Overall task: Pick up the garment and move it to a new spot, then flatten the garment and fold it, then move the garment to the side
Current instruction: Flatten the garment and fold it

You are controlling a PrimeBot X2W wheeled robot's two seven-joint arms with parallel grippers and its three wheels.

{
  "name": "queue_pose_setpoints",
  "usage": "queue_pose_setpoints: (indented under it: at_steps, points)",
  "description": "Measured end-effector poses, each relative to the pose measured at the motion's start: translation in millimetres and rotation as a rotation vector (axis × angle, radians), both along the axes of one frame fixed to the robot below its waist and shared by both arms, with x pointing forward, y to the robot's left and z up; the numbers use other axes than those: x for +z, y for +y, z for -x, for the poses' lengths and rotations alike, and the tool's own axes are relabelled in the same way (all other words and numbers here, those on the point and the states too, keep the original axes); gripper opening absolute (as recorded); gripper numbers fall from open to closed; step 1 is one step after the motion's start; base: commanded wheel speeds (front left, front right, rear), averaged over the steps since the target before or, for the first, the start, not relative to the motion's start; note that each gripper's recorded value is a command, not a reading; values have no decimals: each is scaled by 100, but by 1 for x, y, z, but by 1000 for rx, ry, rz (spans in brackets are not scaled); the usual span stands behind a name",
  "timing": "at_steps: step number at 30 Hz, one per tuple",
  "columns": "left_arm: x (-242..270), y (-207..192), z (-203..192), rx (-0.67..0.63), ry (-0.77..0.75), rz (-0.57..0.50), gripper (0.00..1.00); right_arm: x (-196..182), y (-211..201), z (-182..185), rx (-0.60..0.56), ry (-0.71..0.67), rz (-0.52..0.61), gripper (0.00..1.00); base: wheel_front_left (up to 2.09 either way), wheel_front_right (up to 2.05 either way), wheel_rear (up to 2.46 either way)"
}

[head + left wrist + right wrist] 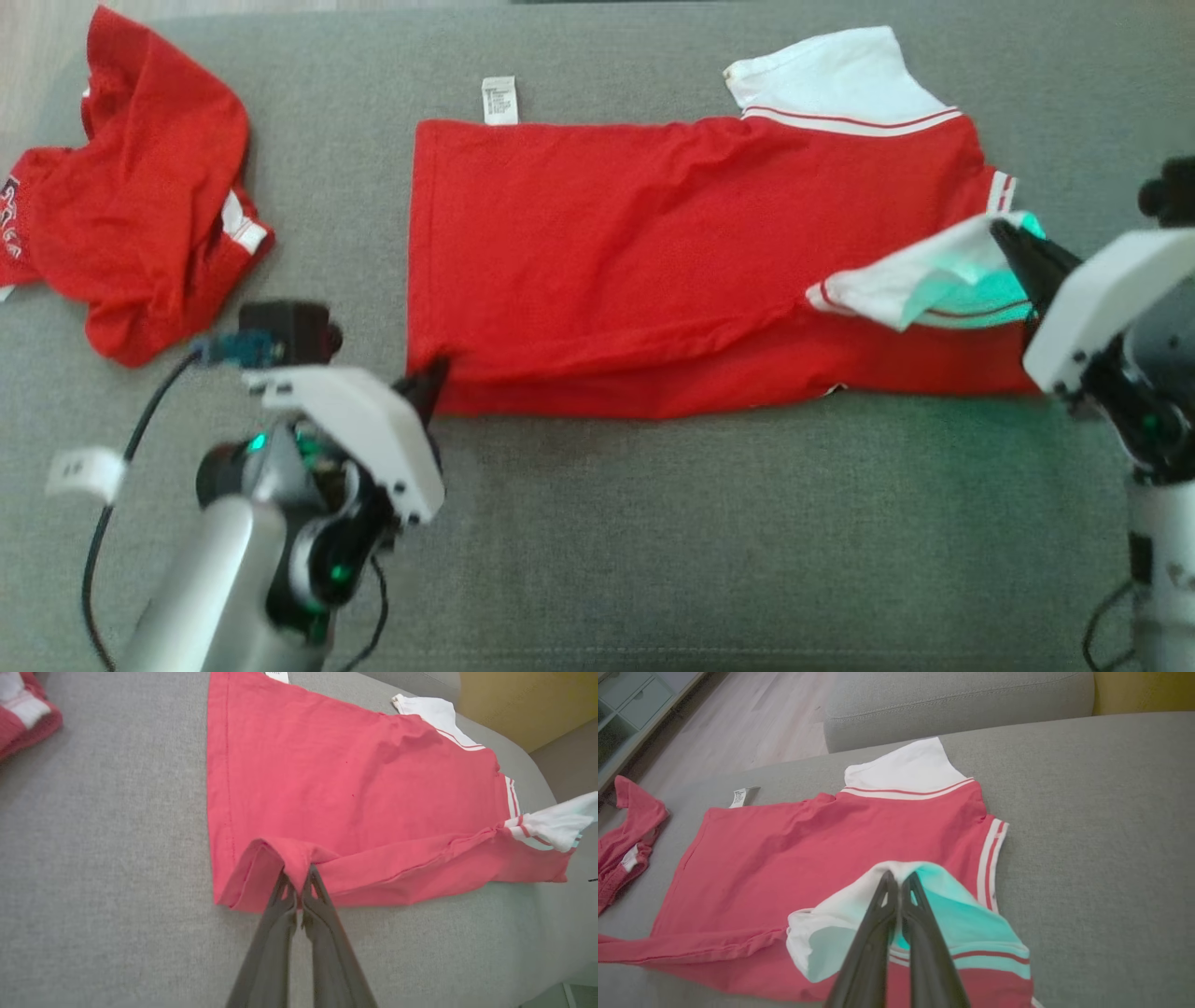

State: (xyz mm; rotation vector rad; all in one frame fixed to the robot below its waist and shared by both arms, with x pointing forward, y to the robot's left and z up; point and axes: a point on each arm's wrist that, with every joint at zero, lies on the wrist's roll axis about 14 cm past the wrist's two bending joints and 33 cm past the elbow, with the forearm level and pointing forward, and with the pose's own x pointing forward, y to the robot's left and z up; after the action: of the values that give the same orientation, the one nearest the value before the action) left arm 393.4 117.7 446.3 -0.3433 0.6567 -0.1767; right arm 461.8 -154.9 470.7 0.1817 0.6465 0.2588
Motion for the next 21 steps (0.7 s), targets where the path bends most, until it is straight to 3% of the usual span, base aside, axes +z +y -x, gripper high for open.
queue_pose_setpoints:
  at_steps: [10, 15, 21]
  points:
    - [11, 5, 28, 42, -15, 53, 0, 19, -7, 37, 8, -33, -15, 0, 0, 0, 0]
    - [-1, 7, 44, 70, 29, 73, 0, 3, -14, 56, -4, 32, -12, 0, 0, 0, 0]
    - [-3, 7, 36, 100, 48, 114, 0, -6, -14, 52, -4, 63, -11, 0, 0, 0, 0]
